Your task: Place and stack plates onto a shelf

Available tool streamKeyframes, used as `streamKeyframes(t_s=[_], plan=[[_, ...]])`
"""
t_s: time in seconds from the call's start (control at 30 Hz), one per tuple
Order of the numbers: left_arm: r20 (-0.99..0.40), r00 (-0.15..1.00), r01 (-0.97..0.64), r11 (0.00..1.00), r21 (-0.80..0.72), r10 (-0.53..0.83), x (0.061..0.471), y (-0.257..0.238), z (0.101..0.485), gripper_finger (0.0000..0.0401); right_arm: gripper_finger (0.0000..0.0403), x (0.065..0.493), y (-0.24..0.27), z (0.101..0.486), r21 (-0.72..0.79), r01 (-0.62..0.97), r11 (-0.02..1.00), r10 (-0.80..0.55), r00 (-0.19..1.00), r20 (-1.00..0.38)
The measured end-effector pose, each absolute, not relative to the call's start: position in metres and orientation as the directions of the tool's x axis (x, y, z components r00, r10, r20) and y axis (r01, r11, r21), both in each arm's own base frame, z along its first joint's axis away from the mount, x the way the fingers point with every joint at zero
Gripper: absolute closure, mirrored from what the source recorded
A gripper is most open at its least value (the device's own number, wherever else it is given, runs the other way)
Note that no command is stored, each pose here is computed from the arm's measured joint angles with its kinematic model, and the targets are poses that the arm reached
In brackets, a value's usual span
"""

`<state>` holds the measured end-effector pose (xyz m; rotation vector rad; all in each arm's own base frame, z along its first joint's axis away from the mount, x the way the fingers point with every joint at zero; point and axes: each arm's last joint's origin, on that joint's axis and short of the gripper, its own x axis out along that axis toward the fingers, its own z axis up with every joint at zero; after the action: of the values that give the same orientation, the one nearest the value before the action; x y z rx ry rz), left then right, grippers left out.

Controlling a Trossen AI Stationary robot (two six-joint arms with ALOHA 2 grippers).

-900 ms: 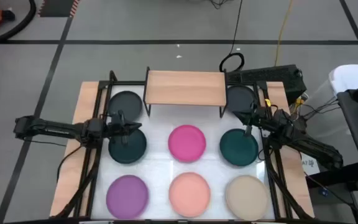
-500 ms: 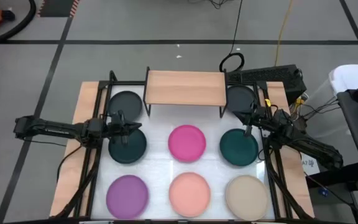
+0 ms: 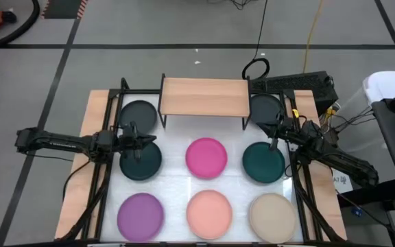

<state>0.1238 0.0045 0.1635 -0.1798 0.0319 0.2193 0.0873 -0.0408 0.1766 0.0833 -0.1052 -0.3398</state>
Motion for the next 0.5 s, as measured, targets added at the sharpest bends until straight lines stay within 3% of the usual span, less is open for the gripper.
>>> streamKeyframes(t_s=[0.23, 0.5], plan=[[-0.051, 0.976, -0.220, 0.960, -0.174, 0.214, 0.124, 0.004, 0.163, 0.0397, 0.0403, 0.087, -0.041, 0.181, 0.093, 0.324, 0.941, -0.334, 0.933, 0.133], [-0.051, 0.976, -0.219, 0.960, -0.174, 0.214, 0.124, 0.004, 0.164, 0.0397, 0.0403, 0.078, -0.036, 0.213, 0.133, 0.253, 0.958, -0.286, 0.841, 0.459]])
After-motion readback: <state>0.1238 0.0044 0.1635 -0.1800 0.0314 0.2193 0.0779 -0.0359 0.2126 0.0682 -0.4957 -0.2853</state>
